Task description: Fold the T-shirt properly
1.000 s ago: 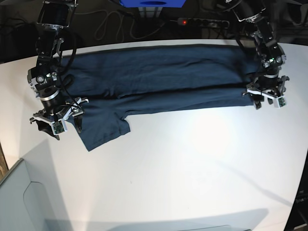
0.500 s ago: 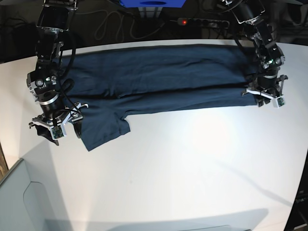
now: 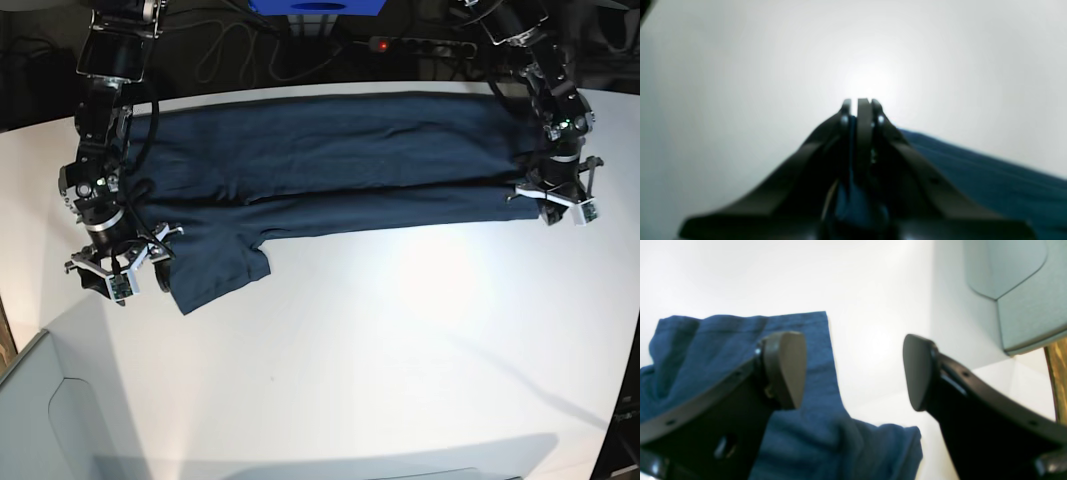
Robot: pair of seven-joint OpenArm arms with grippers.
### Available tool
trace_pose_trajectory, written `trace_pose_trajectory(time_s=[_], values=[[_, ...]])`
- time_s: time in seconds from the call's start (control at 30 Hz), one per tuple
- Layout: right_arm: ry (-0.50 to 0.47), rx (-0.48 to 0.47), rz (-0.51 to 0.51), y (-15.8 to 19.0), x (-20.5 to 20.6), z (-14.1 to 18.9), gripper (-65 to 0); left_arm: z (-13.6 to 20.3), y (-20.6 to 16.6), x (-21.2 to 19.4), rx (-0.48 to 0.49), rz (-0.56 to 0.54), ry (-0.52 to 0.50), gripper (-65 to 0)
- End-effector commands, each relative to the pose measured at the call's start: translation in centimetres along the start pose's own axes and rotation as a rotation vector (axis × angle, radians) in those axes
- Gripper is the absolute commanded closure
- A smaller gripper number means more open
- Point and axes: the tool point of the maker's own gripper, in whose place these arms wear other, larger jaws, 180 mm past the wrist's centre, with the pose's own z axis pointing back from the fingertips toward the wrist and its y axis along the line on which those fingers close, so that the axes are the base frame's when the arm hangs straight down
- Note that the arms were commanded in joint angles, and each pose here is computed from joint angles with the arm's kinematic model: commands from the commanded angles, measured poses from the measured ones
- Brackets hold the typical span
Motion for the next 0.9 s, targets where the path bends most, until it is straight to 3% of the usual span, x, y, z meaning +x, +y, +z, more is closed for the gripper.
trace_pose_trajectory(time_s=[0.0, 0.3, 0.57, 0.87], values=[[-0.075, -0.012, 0.011, -0.9, 2.6, -0.3, -43.2, 0.4, -0.1, 2.1, -0.001, -0.013, -0.066, 0.0], [-0.033, 0.038, -0.027, -0.2, 2.2, -3.8, -43.4, 1.2, -0.5, 2.4, -0.003, -0.021, -0.079, 0.0], [0.128, 0.090, -0.071, 0.6, -0.8, -6.7, -43.5, 1.2, -0.5, 2.2, -0.003, -0.022, -0.076, 0.0], [0.245, 0.151, -0.078, 2.9, -4.4, -7.2, -42.9, 1.3, -0.3, 1.9, 0.000, -0.025, -0.068, 0.0]])
